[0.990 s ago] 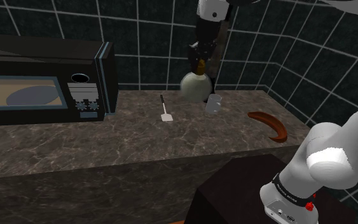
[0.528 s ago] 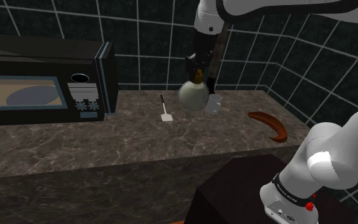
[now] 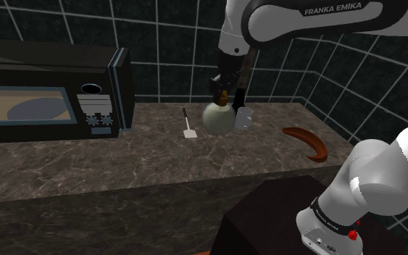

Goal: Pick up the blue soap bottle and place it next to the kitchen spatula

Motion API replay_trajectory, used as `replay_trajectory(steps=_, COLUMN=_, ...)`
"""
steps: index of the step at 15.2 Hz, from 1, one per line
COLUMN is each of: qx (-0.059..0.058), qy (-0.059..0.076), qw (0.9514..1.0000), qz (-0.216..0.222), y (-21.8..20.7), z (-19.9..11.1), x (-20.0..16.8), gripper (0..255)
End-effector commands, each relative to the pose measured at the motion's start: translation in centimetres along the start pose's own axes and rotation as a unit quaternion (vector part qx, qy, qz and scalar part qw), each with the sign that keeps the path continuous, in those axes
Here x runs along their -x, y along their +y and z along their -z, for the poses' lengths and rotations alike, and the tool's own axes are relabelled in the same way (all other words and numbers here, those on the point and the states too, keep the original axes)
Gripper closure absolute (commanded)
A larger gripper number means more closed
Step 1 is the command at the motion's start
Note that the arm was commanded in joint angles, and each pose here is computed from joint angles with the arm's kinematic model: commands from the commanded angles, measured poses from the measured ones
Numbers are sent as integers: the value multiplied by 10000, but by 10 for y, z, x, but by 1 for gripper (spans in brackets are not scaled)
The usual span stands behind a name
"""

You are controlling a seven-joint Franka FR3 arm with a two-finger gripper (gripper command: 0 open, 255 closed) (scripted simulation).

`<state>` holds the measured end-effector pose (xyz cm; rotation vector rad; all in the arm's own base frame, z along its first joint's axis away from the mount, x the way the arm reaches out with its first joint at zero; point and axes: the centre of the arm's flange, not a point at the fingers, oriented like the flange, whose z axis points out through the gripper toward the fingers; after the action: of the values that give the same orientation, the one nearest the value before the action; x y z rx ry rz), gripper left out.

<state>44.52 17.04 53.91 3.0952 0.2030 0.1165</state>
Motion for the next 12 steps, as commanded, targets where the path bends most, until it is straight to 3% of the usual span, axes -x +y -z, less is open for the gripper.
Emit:
replay_trajectory(steps=1, qx=-1, qy=5, qw=10000, qz=0, y=-1, z=-11, x=1, gripper=255)
replay_trajectory(steps=12, qx=-1, qy=5, qw=10000, qz=0, y=-3, z=-68, x=6, gripper=255)
